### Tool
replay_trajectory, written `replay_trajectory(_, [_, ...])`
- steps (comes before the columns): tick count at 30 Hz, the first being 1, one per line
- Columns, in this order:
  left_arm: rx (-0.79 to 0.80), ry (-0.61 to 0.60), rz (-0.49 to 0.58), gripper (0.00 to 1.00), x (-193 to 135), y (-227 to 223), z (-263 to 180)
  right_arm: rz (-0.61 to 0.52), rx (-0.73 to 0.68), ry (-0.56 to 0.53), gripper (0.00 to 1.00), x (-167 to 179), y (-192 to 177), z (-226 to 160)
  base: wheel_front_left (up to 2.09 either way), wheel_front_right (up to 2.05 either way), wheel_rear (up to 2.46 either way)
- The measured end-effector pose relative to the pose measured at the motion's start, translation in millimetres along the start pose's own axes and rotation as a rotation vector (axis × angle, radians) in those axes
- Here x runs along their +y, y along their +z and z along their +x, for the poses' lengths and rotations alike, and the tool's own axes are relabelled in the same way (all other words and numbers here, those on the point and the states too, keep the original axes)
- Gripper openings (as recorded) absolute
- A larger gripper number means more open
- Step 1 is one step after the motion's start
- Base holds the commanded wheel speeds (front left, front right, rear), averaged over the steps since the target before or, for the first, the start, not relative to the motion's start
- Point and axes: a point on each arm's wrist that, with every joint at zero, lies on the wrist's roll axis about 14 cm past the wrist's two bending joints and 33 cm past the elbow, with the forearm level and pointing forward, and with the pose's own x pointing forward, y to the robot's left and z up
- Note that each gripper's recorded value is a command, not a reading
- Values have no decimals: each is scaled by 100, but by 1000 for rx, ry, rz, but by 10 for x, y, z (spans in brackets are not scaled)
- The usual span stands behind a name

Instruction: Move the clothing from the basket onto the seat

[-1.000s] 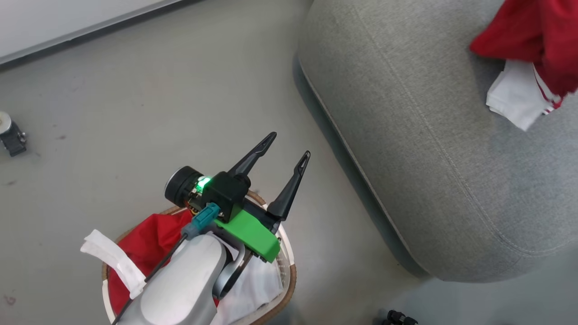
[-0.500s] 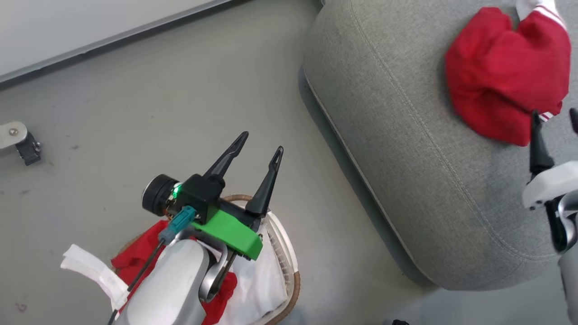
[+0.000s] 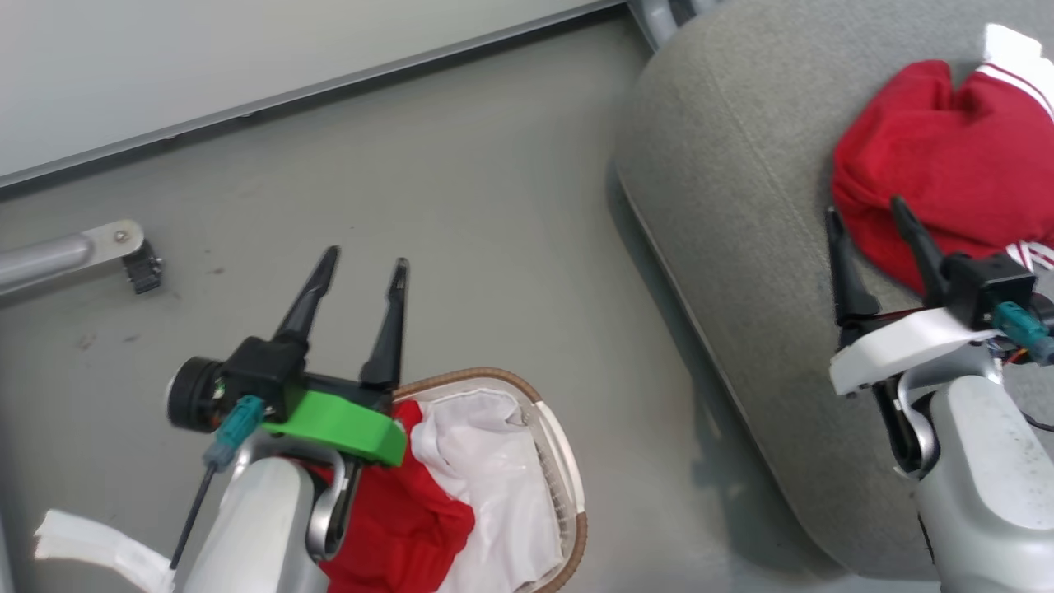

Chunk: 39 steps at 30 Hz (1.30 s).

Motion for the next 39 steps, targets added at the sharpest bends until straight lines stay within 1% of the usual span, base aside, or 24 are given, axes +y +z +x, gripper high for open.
replay_trajectory(2, [-4,74,14,100,199,32,-107,-13,-12,71,100,236,34,60,0,0,0])
replay_trajectory(5, [-3,161,38,100,428,64,-278,20,-30,109,100,429,74,118,0,0,0])
replay_trajectory(9, [1,284,44,100,722,90,-559,49,-43,160,100,669,104,162,0,0,0])
replay_trajectory(12, [11,355,42,100,869,85,-782,75,-29,183,100,791,52,123,0,0,0])
replay_trajectory(17, [12,443,53,100,1013,128,-1113,105,-14,210,100,935,8,16,0,0,0])
replay_trajectory(20, [11,473,48,100,1017,139,-1291,106,-1,240,100,1031,-27,-103,0,0,0])
replay_trajectory(28, [0,514,41,100,932,179,-1652,122,27,258,100,1070,-97,-411,0,0,0])
replay_trajectory(33, [9,518,30,100,826,130,-1824,135,50,255,100,1064,-168,-599,0,0,0])
replay_trajectory(39, [11,508,20,100,728,100,-1896,141,43,254,100,1064,-146,-691,0,0,0])
